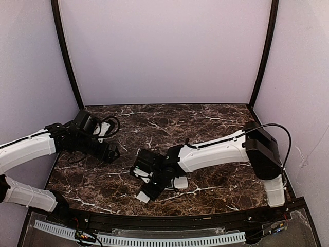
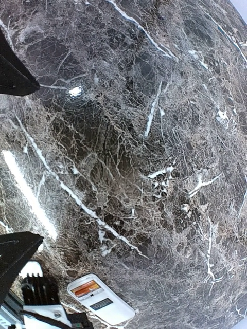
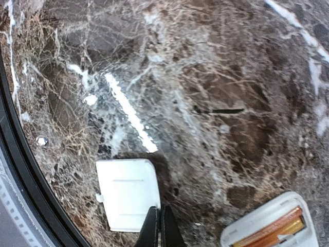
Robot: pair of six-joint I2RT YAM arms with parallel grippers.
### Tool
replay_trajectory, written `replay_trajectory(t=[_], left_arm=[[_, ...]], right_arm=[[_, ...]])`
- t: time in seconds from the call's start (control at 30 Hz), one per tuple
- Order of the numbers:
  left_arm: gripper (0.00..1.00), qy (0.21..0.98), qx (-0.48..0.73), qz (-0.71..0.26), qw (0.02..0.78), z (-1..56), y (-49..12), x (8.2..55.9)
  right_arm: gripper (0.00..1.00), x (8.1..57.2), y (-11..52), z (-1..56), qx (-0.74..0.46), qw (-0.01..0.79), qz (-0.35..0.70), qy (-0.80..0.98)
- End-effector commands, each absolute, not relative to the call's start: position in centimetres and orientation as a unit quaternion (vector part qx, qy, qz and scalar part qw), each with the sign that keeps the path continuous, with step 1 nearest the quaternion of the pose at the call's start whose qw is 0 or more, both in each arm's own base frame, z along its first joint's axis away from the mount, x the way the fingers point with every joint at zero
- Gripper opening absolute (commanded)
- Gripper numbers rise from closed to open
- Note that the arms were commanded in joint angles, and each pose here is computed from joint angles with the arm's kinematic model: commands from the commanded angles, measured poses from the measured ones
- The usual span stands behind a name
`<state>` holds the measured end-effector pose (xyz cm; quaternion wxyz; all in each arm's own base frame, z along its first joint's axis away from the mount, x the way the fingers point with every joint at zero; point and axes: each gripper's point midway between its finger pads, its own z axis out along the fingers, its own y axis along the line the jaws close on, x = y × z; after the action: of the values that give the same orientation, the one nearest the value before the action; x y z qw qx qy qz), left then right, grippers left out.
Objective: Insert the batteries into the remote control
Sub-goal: Pick up the battery cover at the center of the board, then pass from the right arm to the left
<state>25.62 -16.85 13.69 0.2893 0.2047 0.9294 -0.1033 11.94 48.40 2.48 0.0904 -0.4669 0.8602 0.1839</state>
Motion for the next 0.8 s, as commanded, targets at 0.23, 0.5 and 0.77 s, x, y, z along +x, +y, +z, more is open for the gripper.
replay_trajectory(t=[0.23,0.5,0.77], left_arm=[[0.99,0.822,0.281,-0.272,0.414,22.2,-21.5,23.9],[0.85,0.682,0.453,-0.345,0.460,25.3,-25.0,18.1],[0.70,0.553,0.624,-0.285,0.472,24.2,-28.6,13.7]], right_arm=[[0.00,15.7,45.7,15.1,-0.444,0.159,0.345,0.811],[0.00,14.2,42.6,21.0,-0.494,0.153,0.434,0.737],[0.00,11.2,40.9,21.2,-0.538,0.084,0.483,0.686]])
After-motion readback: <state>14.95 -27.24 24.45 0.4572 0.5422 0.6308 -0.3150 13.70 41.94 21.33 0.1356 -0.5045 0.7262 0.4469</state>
